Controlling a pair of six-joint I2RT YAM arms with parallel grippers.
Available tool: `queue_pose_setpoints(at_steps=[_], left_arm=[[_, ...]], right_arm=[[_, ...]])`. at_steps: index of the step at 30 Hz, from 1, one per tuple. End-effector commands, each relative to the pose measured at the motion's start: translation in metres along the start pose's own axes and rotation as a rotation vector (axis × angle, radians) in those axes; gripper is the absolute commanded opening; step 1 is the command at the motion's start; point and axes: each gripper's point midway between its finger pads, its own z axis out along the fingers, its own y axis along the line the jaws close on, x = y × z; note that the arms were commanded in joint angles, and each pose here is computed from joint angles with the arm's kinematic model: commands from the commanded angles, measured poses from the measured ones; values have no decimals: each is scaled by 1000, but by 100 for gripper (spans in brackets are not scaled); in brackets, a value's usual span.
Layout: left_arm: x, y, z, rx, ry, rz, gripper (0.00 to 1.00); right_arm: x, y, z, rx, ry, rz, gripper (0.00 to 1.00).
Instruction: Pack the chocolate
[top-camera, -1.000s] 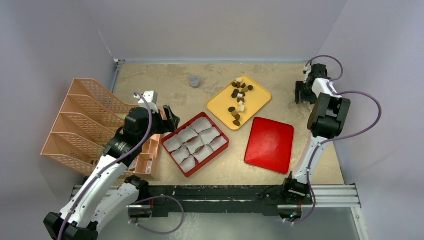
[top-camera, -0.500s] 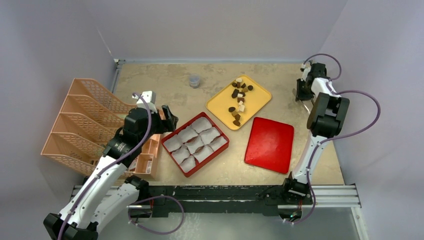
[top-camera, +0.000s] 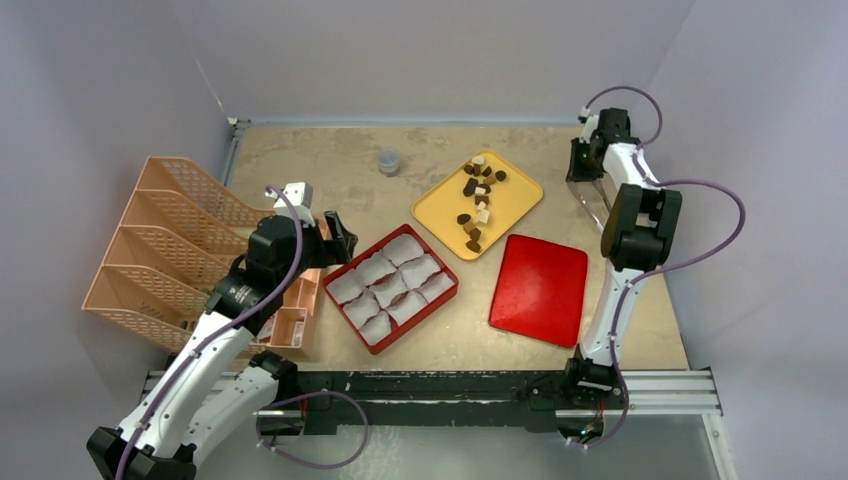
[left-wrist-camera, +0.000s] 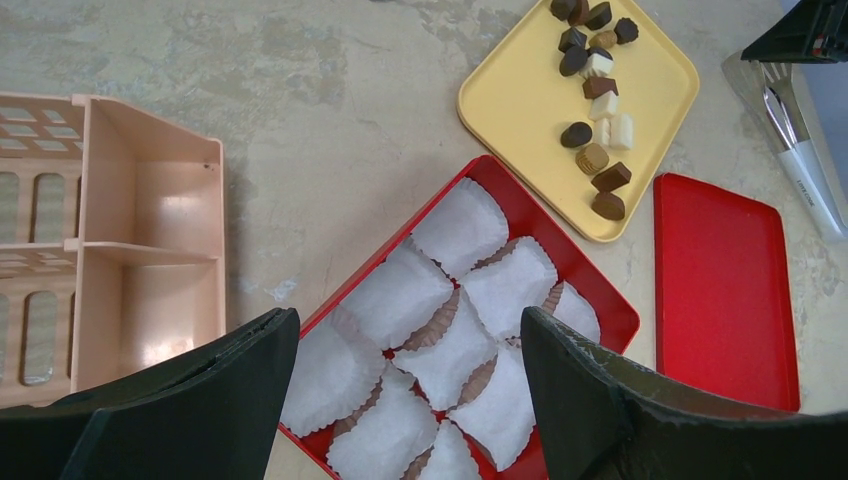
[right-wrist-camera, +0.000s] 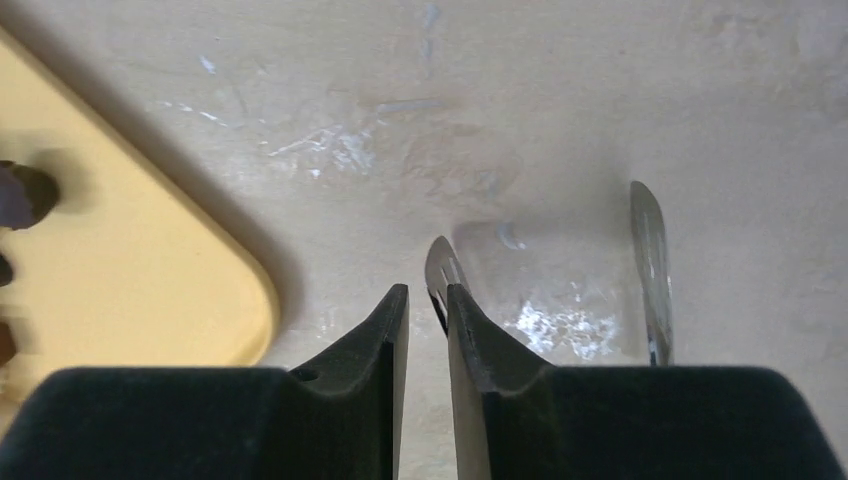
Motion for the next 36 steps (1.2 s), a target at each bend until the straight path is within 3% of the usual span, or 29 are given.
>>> queue_pose_setpoints(at_steps=[1, 3, 8, 16, 18, 19, 20, 29, 36], left_arm=[[-10, -6, -2, 30, -35, 1, 81], [-10, -4, -3, 24, -39, 0, 81], [-12, -5, -5, 30, -46, 2, 81], [-11, -10, -5, 58, -42, 7, 81], [-10, -12, -5, 70, -38, 8, 81], [-9, -13, -4, 74, -33, 8, 81], [-8, -14, -4, 79, -30, 8, 81], [-3, -19, 4, 100, 2, 11, 81], [5, -16, 17, 79, 49, 26, 80]], right_arm=[[-12, 11, -18, -62, -27, 54, 26], [-10, 10, -25, -54, -27, 54, 35], [-5, -10, -52, 79, -56, -1, 67], [43, -38, -75, 180, 32, -97, 80], [52, -42, -76, 193, 62, -93, 86], [58, -40, -75, 169, 81, -90, 96], [64, -37, -74, 146, 112, -89, 98], [97, -56, -56, 107, 237, -39, 99], [101, -66, -41, 120, 254, -32, 99]])
